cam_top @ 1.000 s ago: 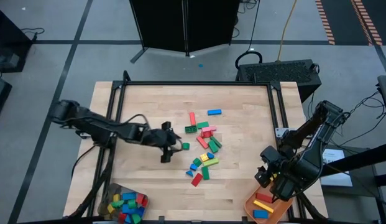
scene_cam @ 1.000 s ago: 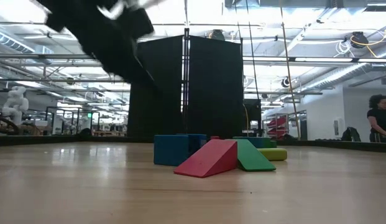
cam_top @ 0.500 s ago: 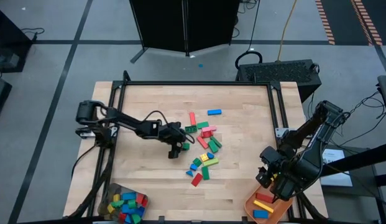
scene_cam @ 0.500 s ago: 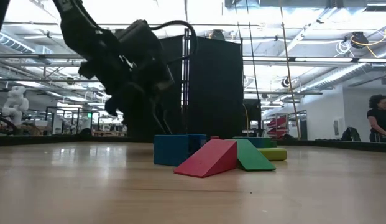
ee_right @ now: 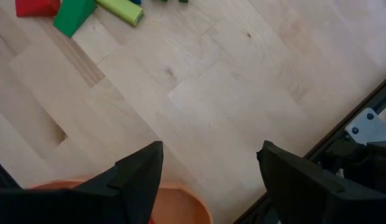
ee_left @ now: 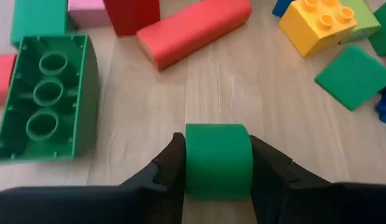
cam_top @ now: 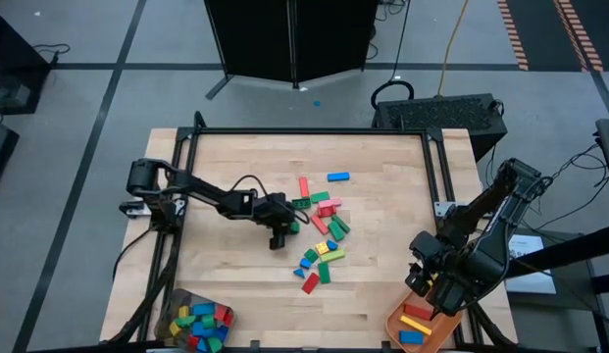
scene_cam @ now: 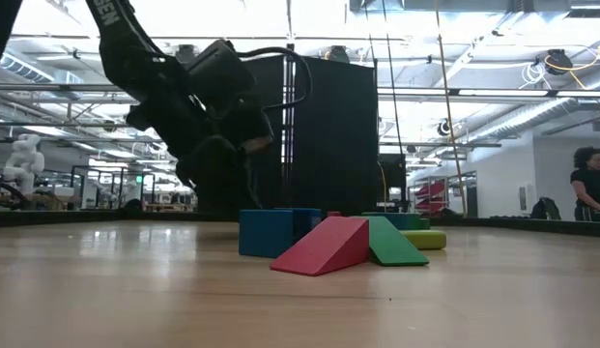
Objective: Sort blocks by size
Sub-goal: Put the green semicircle block into the black bin, then put the blue triangular block into the black bin
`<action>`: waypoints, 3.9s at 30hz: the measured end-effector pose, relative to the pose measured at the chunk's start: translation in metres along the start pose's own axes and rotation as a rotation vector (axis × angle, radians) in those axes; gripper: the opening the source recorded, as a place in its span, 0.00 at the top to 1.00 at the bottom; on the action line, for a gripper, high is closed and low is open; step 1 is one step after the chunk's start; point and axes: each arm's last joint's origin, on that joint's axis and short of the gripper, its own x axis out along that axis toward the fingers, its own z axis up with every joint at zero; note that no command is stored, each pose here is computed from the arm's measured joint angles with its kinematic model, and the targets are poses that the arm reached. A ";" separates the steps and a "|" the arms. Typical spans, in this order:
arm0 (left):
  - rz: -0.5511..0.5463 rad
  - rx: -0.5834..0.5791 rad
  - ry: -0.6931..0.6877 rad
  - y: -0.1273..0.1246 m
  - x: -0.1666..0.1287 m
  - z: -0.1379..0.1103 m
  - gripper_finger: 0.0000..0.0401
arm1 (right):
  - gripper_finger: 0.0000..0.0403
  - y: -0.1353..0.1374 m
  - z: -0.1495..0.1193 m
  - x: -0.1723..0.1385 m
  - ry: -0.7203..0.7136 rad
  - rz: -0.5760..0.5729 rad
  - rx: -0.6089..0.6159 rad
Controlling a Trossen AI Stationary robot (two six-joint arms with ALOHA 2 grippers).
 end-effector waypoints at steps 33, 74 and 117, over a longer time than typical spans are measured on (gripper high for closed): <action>-0.534 -0.179 0.246 -0.232 -0.197 -0.083 0.70 | 0.36 0.003 0.009 0.003 -0.007 0.009 0.108; -0.046 0.219 -0.277 -0.137 -0.071 0.030 0.20 | 0.36 0.008 0.010 0.003 -0.027 0.061 0.081; -0.123 0.220 -0.192 -0.137 0.016 -0.004 0.31 | 0.36 0.008 0.010 0.003 -0.027 0.060 0.050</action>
